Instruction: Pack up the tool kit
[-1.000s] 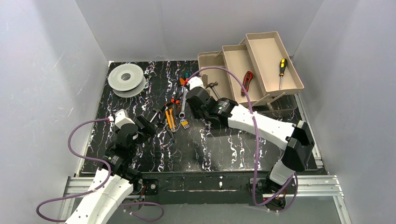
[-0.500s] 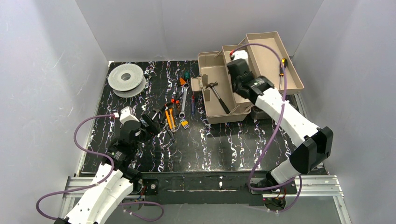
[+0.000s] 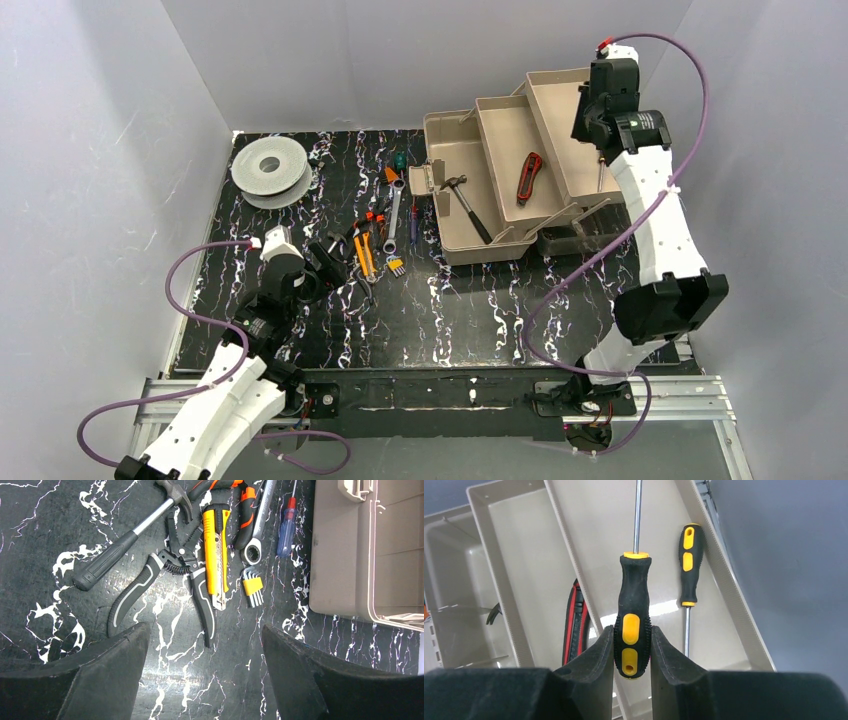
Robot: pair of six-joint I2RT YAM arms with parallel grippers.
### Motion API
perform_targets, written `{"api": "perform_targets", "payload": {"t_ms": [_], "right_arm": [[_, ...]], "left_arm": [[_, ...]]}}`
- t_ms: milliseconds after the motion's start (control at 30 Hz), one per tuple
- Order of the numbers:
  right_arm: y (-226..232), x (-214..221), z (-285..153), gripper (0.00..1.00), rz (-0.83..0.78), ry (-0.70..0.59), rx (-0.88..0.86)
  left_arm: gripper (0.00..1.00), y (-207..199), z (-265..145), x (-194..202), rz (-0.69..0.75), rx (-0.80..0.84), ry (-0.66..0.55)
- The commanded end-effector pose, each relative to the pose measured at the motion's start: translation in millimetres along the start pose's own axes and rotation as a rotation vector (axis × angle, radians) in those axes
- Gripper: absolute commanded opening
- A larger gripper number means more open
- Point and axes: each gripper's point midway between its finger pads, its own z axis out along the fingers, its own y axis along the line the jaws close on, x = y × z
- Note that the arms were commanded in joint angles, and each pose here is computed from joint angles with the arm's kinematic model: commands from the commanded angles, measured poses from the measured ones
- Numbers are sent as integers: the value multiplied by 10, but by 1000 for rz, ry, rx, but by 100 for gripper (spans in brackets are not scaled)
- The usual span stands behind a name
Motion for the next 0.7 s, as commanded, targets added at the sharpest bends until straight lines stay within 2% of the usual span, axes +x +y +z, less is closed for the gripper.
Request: {"api": "perform_targets", "payload": {"t_ms": [0,33,67,133,267,467,567,667], "right_arm": [[42,90,142,21,-25,77,-43],[24,104,171,39,-23,85,-35],[13,120,190,65,-16,92,-25],[7,137,208,74,-16,97,-22],[38,129,211,82,-11,92,-42],[155,115,99,85,2,89,-126],[841,140,-419,87,45,63,-593],[1274,159,-1002,85,70,0,-953]], "left_arm": [[81,-23,-17,-31,12,12,-6],[82,-24,-17,-32,12,12,-6],[82,-25,-15,-27,12,13,-5],[82,-30,-14,-25,10,14,-2],[82,-54,-4,-12,4,22,8],[82,-83,9,0,1,33,16],[82,-116,36,19,-4,46,26],[82,-135,55,40,-9,52,36]]}}
